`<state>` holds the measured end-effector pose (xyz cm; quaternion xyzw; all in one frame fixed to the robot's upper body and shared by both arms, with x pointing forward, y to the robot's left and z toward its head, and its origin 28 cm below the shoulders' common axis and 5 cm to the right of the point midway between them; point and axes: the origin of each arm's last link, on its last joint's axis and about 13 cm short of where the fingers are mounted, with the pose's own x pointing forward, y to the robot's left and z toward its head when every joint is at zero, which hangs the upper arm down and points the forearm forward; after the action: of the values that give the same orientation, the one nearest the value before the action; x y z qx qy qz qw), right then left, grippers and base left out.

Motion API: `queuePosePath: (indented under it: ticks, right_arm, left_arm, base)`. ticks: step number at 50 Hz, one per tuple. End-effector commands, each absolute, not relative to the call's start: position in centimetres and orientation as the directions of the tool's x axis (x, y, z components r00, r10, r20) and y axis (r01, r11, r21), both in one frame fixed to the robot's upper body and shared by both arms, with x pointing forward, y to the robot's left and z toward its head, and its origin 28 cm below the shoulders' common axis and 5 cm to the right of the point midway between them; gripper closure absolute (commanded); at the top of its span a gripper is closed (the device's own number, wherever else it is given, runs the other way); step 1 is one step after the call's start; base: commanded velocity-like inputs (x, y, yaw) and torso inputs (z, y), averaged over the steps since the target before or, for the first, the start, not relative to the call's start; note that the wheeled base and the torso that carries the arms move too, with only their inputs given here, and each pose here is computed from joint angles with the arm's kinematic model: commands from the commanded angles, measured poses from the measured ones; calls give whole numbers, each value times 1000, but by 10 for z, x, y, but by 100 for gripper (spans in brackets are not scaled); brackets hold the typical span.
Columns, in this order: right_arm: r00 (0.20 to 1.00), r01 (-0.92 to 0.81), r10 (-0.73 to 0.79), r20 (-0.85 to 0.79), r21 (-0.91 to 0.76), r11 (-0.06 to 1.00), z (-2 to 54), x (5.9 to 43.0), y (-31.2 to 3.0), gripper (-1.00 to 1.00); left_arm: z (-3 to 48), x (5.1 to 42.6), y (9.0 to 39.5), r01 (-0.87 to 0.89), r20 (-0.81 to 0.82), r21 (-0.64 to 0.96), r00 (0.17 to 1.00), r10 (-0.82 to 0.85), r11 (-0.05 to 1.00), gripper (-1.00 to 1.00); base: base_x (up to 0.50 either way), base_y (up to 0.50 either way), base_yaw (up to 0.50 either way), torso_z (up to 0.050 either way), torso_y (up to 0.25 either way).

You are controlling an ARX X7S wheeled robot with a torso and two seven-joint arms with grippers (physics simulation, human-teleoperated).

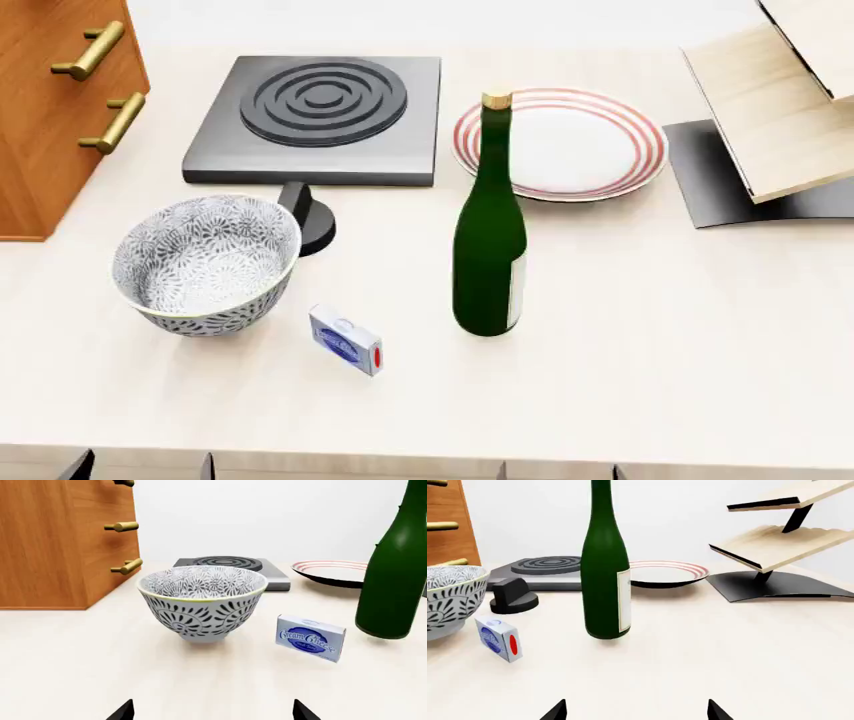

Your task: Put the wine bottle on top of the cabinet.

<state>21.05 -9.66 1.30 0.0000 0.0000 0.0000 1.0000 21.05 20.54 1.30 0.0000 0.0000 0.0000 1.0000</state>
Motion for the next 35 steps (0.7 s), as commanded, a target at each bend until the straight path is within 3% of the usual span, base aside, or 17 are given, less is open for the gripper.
queuePosePath:
  ticks: [1, 27, 35]
  right_arm:
    - [1000, 0, 0, 0, 0, 1000, 14, 210, -96, -100]
    - [1000, 3, -3, 0, -2, 1000, 13, 212, -96, -100]
    - [997, 1, 8, 76, -113, 994, 23, 206, -94, -100]
  left_arm:
    - [14, 210, 205, 0, 0, 0, 1000, 0, 1000, -100]
    - [15, 211, 206, -1, 11, -12, 1000, 1, 1000, -100]
    - [28, 203, 206, -11, 78, -63, 997, 16, 998, -100]
  base:
    - [0, 0, 0, 0, 0]
    - [0, 0, 0, 0, 0]
    - [0, 0, 0, 0, 0]
